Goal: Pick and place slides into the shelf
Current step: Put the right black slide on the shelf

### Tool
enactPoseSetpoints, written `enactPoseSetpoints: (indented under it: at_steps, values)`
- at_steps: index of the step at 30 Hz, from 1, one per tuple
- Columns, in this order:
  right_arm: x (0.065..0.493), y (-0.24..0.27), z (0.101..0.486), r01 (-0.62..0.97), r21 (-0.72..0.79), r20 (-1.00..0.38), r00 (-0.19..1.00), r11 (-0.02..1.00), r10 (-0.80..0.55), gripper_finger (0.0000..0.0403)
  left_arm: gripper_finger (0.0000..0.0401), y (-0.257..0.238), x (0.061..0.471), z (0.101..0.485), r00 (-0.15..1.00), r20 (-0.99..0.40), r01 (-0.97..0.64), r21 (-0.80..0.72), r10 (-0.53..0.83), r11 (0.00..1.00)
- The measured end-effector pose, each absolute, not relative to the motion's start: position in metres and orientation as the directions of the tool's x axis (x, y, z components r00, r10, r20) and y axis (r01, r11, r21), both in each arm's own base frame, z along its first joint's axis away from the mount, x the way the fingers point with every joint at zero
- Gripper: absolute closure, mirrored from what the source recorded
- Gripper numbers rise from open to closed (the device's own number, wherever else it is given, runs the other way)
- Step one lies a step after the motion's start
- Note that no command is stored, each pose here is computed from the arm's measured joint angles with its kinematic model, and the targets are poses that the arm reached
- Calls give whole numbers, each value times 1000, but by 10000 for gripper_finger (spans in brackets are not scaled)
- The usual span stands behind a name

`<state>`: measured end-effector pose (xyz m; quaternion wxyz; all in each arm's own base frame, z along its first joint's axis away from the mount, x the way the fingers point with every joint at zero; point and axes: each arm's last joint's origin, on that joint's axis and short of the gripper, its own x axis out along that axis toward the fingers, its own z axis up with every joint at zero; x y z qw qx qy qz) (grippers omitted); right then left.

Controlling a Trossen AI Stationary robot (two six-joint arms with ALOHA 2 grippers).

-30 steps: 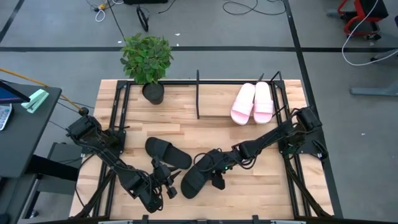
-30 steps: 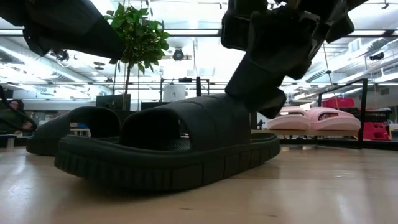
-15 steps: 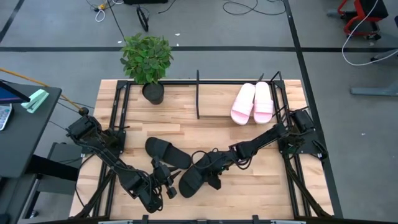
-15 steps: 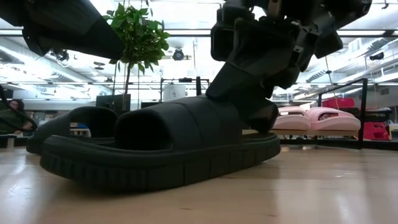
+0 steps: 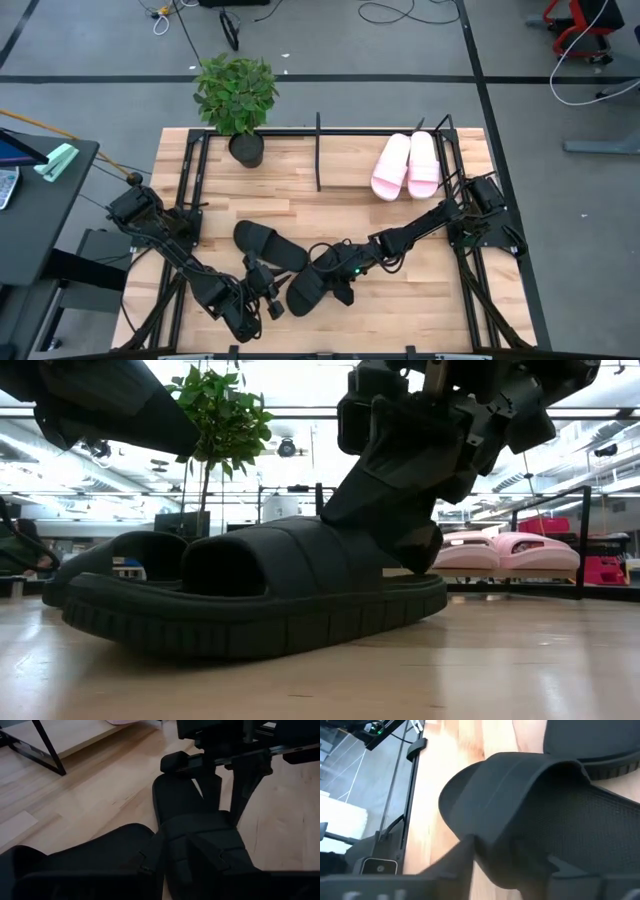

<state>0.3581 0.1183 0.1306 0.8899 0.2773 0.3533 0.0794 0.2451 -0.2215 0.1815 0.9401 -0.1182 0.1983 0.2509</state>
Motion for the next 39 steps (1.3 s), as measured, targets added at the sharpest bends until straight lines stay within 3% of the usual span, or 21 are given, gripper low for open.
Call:
enactPoseSetpoints:
  at_steps: [5, 18, 39]
  values:
    - [358, 119, 131, 19, 523, -581, 739, 852, 340, 386, 322, -222, 245, 181, 795, -432, -518, -122, 425, 846]
    - [337, 128, 162, -2, 485, -627, 696, 874, 350, 394, 320, -222, 244, 181, 796, -433, -516, -121, 423, 848]
    - [274, 122, 252, -256, 259, -618, 697, 931, 364, 395, 319, -222, 245, 182, 798, -433, -516, -129, 419, 847]
